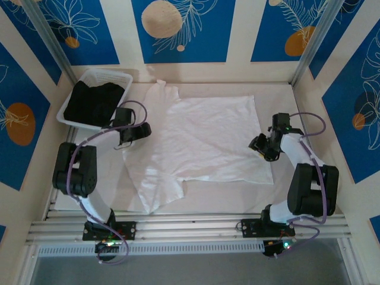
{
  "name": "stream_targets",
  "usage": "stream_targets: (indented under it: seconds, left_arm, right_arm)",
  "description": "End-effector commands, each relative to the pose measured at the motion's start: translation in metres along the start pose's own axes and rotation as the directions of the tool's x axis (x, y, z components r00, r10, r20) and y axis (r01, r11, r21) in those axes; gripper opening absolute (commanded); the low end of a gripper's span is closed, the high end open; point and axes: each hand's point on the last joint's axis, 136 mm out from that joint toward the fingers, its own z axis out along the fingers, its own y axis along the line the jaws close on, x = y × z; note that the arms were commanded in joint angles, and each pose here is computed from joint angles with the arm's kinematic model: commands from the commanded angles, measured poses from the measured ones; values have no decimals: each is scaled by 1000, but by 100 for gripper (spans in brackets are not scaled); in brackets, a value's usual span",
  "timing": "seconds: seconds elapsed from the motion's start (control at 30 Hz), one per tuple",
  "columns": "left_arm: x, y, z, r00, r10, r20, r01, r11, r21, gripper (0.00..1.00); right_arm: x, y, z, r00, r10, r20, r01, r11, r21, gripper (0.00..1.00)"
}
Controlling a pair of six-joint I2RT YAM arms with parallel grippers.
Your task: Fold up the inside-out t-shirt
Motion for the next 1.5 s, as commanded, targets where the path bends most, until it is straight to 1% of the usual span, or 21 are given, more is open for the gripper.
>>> stream_targets:
  seconds: [0.0, 0.1, 0.27, 0.33, 0.4, 0.5, 0.6, 0.77, 0.87, 1.03, 1.13, 1.2, 1.3, 1.43, 1.47]
  left_arm:
    - [10, -9, -34, 1000, 6, 15, -7, 998, 61, 79]
    - [19, -28, -53, 1000, 12, 22, -15, 992, 123, 79]
    - [40, -60, -76, 998, 62, 22, -65, 978, 197, 79]
    - [48, -65, -82, 997, 74, 31, -79, 975, 208, 79]
    - [53, -65, -84, 997, 70, 37, -76, 974, 214, 79]
    - [55, -65, -84, 996, 80, 35, -85, 972, 217, 79]
    - [54, -68, -83, 995, 92, 32, -97, 969, 226, 79]
    - [56, -73, -79, 995, 96, 21, -98, 964, 247, 79]
    - [60, -72, -78, 995, 103, 13, -103, 965, 241, 79]
    - [77, -67, -78, 993, 112, -37, -100, 969, 228, 79]
    - [98, -59, -81, 989, 121, -89, -102, 976, 194, 77]
    - [117, -51, -87, 982, 136, -131, -116, 982, 151, 77]
    - [148, -39, -96, 968, 147, -201, -130, 987, 97, 75]
    - [190, -22, -108, 946, 128, -299, -126, 992, 24, 69]
    - [201, -15, -112, 937, 123, -327, -131, 991, -3, 66]
  right_arm:
    - [23, -31, -10, 997, 72, -24, -70, 994, 78, 51]
    - [40, -40, -11, 989, 135, -57, -130, 988, 89, 52]
    - [66, -67, -8, 964, 249, -95, -226, 953, 204, 52]
    - [79, -75, -5, 942, 315, -119, -280, 929, 243, 52]
    - [86, -86, -4, 927, 356, -114, -309, 901, 304, 52]
    - [81, -99, -5, 927, 368, -73, -317, 874, 369, 52]
    - [78, -109, -3, 924, 378, -62, -320, 850, 419, 52]
    - [72, -119, 4, 915, 397, -71, -327, 834, 445, 52]
    - [64, -120, 8, 925, 372, -78, -302, 844, 442, 50]
    - [60, -111, 20, 924, 365, -119, -296, 875, 382, 40]
    - [59, -107, 22, 930, 346, -127, -285, 892, 350, 27]
    - [57, -105, 21, 936, 330, -121, -276, 903, 328, 19]
    - [51, -98, 17, 951, 293, -98, -255, 924, 285, 12]
    - [47, -85, 11, 965, 257, -58, -241, 950, 198, 5]
    - [46, -81, 10, 967, 249, -51, -237, 956, 173, 4]
